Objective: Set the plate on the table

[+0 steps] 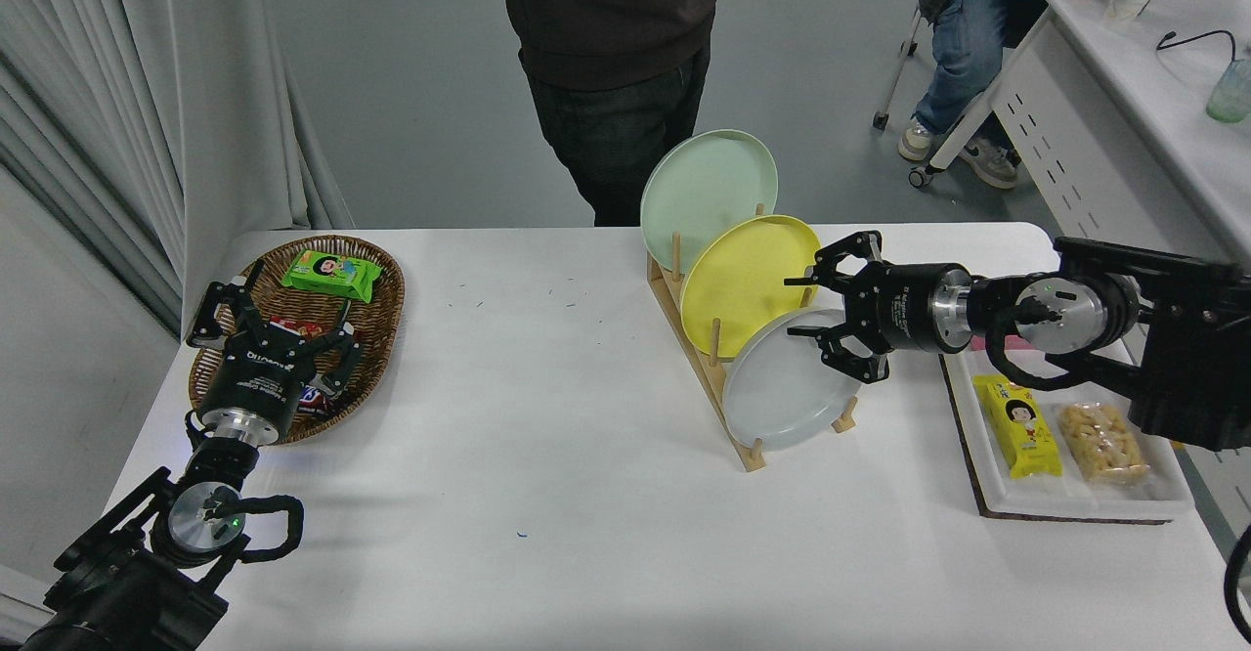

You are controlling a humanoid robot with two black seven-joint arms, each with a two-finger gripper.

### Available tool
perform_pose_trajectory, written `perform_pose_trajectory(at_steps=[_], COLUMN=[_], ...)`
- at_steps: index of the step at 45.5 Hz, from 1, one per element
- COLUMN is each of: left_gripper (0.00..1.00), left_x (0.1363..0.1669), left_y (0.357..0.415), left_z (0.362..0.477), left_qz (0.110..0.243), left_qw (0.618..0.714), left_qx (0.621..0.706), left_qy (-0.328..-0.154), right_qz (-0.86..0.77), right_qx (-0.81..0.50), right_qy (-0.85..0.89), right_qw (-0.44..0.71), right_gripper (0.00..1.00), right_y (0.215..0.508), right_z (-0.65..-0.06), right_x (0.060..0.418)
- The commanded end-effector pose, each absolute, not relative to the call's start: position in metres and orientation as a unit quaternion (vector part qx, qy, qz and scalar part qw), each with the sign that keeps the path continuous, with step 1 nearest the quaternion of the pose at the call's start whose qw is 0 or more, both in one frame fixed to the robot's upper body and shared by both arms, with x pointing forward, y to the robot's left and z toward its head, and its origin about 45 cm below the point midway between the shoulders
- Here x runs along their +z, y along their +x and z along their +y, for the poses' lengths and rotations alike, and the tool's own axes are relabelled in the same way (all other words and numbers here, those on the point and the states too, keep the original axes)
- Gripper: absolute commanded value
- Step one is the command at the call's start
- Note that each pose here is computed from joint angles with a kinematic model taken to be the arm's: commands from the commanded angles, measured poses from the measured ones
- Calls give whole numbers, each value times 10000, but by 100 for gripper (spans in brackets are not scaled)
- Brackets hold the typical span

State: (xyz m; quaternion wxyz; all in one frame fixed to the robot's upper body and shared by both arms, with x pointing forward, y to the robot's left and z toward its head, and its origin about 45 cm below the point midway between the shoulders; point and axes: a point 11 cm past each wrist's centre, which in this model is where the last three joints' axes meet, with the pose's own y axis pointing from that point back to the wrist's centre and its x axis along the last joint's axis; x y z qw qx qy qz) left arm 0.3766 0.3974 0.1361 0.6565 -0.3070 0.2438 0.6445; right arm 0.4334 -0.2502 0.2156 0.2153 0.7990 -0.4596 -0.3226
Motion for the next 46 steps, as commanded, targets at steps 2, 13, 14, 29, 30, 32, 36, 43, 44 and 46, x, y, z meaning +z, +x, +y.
perform_pose_trajectory(at_steps=[2,13,14,29,30,32,36,43,44,46], left_gripper=[98,98,98,98,98,98,98,98,98,98], left_x=[1370,1360,1367,1358,1363,1360,1358,1359,1356,1365], left_y=[3770,3765,3770,3765,3770,3765,3765,3765,3765,3771], left_z=[3981,3975,3974,3976,3972,3977,3972,3973,3973,3973], left_qz=[2426,2441,2432,2441,2435,2436,2443,2438,2444,2437], left_qw=[6565,6564,6565,6560,6565,6558,6568,6565,6564,6567], left_qx=[6446,6445,6443,6450,6446,6452,6442,6444,6448,6441], left_qy=[-3076,-3070,-3079,-3067,-3070,-3071,-3064,-3069,-3061,-3074], right_qz=[-4603,-4891,-4897,-4902,-4902,-4902,-4902,-4883,-4883,-4883], right_qx=[-3321,-3370,-3368,-3366,-3366,-3368,-3364,-3374,-3374,-3376], right_qy=[7962,7758,7755,7776,7776,7775,7776,7784,7784,7781], right_qw=[2096,2130,2129,2041,2041,2041,2045,2045,2045,2052], right_gripper=[42,39,39,36,35,34,30,29,28,27], right_y=[4301,4314,4316,4339,4339,4337,4334,4318,4318,4314], right_z=[-2527,-2588,-2592,-2564,-2564,-2567,-2570,-2571,-2571,-2576], right_x=[2159,2085,2086,2134,2134,2135,2135,2144,2144,2142])
